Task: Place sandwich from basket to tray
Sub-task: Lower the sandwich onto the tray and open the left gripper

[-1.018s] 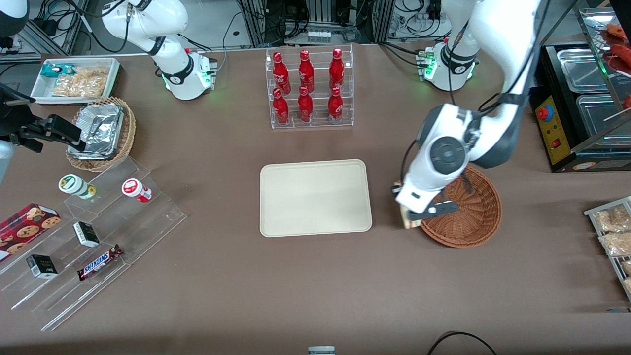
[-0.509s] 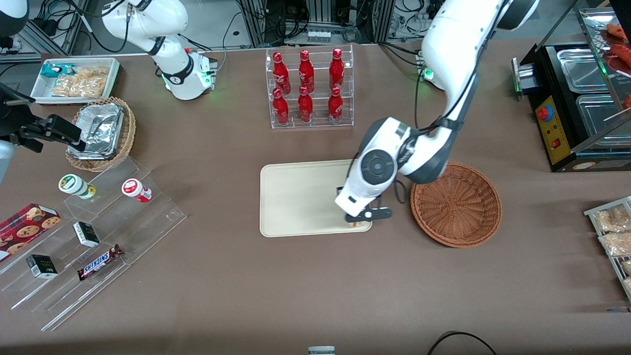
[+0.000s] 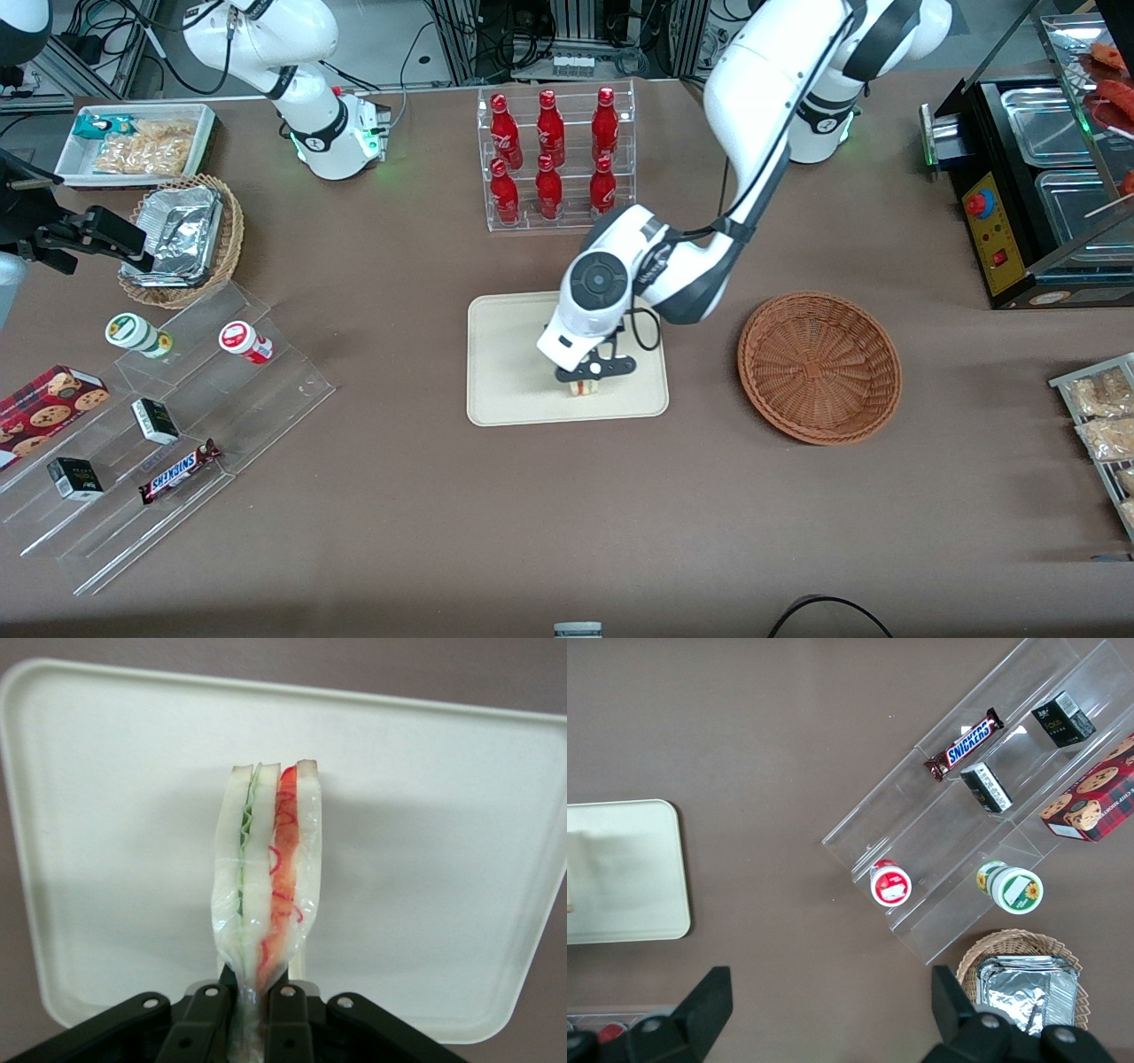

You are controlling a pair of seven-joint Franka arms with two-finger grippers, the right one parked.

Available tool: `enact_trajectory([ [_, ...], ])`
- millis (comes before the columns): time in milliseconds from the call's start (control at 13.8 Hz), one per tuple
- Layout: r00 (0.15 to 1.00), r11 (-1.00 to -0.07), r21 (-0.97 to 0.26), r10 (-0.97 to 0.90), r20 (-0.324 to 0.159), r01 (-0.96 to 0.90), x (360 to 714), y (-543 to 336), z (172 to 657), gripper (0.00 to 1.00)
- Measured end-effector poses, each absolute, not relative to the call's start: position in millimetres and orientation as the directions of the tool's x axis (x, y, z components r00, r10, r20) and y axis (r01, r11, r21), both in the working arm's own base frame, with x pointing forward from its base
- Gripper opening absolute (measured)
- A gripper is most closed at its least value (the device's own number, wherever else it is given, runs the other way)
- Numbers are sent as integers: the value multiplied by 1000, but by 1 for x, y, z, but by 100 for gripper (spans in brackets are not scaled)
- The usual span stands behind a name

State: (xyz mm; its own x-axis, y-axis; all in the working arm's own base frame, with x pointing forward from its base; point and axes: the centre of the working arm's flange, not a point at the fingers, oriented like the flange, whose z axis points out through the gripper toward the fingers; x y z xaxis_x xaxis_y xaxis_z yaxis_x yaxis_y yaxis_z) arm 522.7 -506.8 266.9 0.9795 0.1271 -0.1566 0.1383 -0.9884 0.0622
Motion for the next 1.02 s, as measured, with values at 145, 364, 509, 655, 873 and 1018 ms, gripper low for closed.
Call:
enact_trajectory([
  [145,984,-990,62,121,-130,130,516,-518,256,14],
  [364,986,-990,43,127,-104,132,517,-518,244,14],
  [509,986,-990,40,131,-105,136,517,-518,240,17],
  [655,984,-988,42,142,-103,147,518,-518,241,25],
  [873,983,-984,63,162,-86,168,524,-520,256,55],
  [1018,983,-981,78,173,-68,178,532,-516,281,75],
])
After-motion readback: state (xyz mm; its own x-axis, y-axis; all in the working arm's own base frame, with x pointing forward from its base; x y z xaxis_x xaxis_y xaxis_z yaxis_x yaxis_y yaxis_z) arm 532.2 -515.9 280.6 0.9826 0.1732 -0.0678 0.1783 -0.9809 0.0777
